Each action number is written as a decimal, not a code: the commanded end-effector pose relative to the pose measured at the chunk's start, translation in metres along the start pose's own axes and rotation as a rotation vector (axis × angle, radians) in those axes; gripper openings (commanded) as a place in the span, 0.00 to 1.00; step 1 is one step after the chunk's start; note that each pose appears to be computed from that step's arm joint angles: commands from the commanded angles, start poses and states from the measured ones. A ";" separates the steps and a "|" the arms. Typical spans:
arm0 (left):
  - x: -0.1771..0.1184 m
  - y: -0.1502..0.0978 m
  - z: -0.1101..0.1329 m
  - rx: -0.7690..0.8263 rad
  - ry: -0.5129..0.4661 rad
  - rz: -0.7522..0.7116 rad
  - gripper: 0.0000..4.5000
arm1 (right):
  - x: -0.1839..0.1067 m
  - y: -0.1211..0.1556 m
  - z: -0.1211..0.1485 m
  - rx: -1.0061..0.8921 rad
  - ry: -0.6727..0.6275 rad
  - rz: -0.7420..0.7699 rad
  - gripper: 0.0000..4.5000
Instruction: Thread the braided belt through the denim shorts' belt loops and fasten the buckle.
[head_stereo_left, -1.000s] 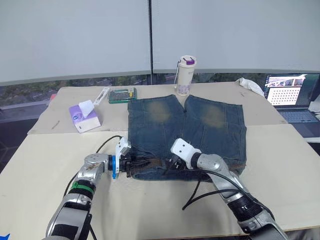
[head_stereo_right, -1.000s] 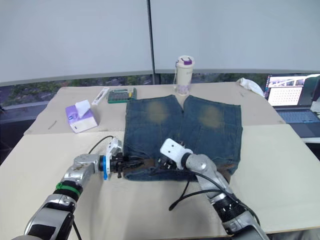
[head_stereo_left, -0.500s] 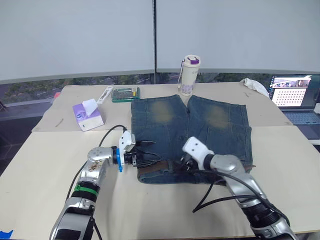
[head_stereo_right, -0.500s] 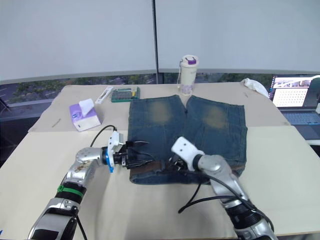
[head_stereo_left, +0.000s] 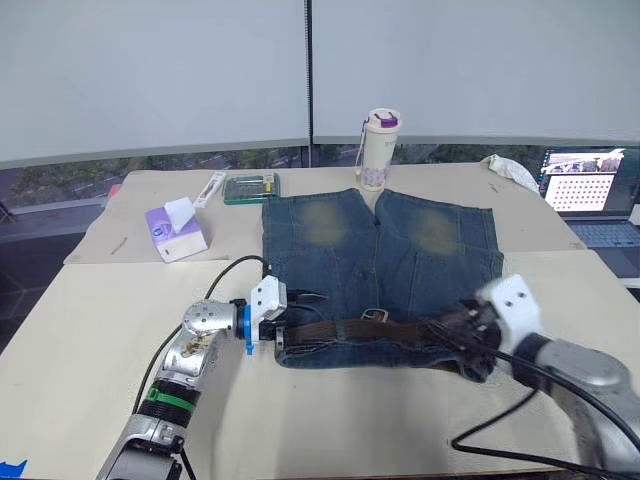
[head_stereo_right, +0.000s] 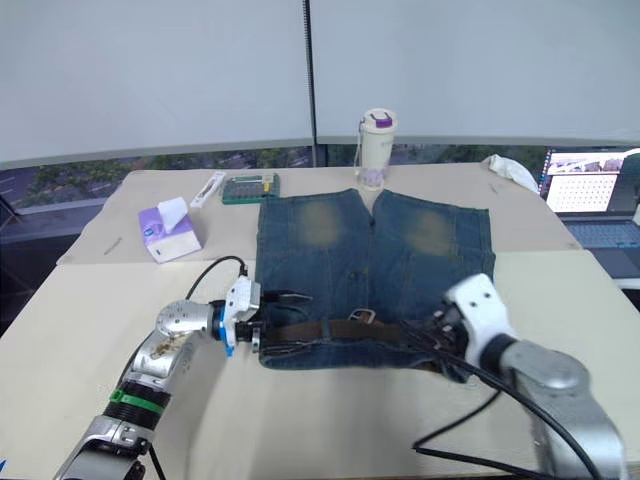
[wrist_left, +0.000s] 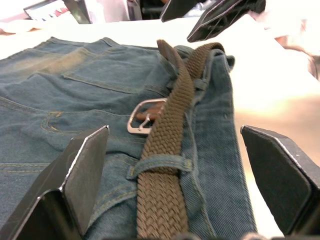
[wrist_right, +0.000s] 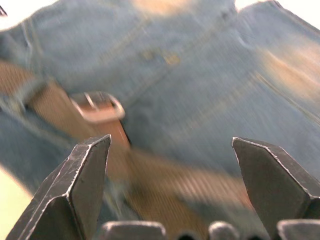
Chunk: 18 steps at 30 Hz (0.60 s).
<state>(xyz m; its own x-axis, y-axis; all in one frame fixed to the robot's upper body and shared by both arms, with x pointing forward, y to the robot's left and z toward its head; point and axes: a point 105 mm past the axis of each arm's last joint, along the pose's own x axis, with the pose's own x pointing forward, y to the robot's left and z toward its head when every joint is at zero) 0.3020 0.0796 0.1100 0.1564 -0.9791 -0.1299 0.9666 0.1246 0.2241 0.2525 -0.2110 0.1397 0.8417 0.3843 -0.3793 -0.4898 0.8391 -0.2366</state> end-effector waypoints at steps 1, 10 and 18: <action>0.002 -0.002 0.010 0.044 -0.003 -0.022 1.00 | -0.016 -0.017 0.002 -0.053 -0.009 -0.059 0.95; 0.007 -0.002 0.009 0.048 -0.009 -0.016 1.00 | 0.002 -0.038 -0.029 0.376 -0.029 -0.181 0.95; 0.008 0.001 0.013 0.044 -0.022 0.007 1.00 | 0.034 -0.042 -0.042 0.610 -0.056 -0.205 0.95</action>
<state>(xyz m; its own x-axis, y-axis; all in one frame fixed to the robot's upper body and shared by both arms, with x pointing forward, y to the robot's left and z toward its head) 0.3008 0.0719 0.1107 0.1571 -0.9794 -0.1267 0.9644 0.1245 0.2334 0.2835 -0.2495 0.0949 0.9103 0.2167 -0.3526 -0.1183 0.9527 0.2801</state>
